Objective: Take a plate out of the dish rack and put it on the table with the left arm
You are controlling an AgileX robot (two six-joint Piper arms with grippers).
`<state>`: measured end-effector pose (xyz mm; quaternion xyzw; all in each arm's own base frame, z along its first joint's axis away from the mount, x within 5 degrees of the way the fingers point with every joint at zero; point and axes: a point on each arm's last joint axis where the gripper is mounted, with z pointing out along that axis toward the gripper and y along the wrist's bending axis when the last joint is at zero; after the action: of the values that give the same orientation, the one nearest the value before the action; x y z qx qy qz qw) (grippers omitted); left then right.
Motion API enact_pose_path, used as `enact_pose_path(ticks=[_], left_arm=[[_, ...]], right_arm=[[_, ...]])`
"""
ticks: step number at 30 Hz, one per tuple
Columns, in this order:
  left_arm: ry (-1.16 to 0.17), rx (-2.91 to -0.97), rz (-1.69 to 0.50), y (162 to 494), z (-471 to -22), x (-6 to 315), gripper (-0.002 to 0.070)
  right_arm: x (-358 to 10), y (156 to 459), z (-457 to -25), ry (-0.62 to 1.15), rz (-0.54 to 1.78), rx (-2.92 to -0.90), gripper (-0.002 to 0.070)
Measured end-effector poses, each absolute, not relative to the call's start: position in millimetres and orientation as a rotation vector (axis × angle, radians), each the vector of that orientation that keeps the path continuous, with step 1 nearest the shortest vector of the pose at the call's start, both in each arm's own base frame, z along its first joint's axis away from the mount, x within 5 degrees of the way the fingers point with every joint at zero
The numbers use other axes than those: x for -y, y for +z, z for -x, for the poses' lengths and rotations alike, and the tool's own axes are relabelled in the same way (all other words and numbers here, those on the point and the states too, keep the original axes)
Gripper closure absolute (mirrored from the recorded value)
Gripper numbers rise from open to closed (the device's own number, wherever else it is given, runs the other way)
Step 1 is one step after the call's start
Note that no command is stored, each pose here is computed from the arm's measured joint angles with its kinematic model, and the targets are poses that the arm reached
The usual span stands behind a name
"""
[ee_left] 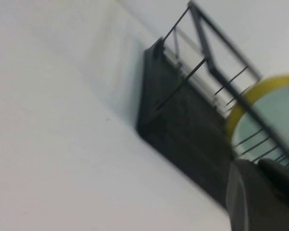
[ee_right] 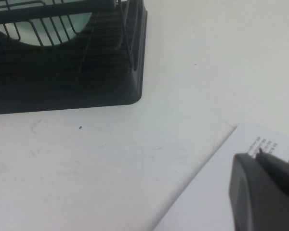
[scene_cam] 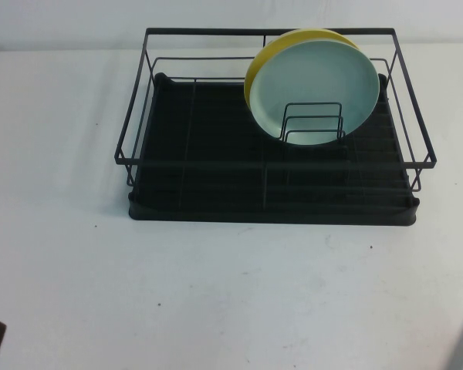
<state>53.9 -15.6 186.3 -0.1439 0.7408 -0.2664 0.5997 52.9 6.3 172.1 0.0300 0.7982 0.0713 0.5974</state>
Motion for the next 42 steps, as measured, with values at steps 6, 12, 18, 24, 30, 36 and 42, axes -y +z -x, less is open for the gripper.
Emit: enact_pose_path(ticks=[6, 12, 18, 24, 30, 36, 42], left_arm=[[-0.788, -1.497, 0.529, 202, -56, 10, 0.0678], [-0.739, -1.518, 0.426, 217, -53, 12, 0.0678], [-0.404, -1.809, -0.065, 313, -52, 21, 0.0678], [-0.096, -2.03, -0.598, 408, -94, 32, 0.0678], [0.082, -2.095, -0.989, 456, -177, 48, 0.0678], [0.001, -2.042, -1.193, 466, -265, 78, 0.0678], [-0.056, -1.954, -1.321, 457, -329, 132, 0.0678]], right_arm=[[-6, 172, -53, 0.165, -0.07, -1.852, 0.0694], [-6, 172, -53, 0.165, -0.07, -1.852, 0.0694], [-6, 172, -53, 0.165, -0.07, -1.852, 0.0694], [-6, 172, -53, 0.165, -0.07, -1.852, 0.0694], [-6, 172, -53, 0.165, -0.07, -1.852, 0.0694], [-6, 172, -53, 0.165, -0.07, -1.852, 0.0694], [-6, 172, -53, 0.165, -0.07, -1.852, 0.0694]])
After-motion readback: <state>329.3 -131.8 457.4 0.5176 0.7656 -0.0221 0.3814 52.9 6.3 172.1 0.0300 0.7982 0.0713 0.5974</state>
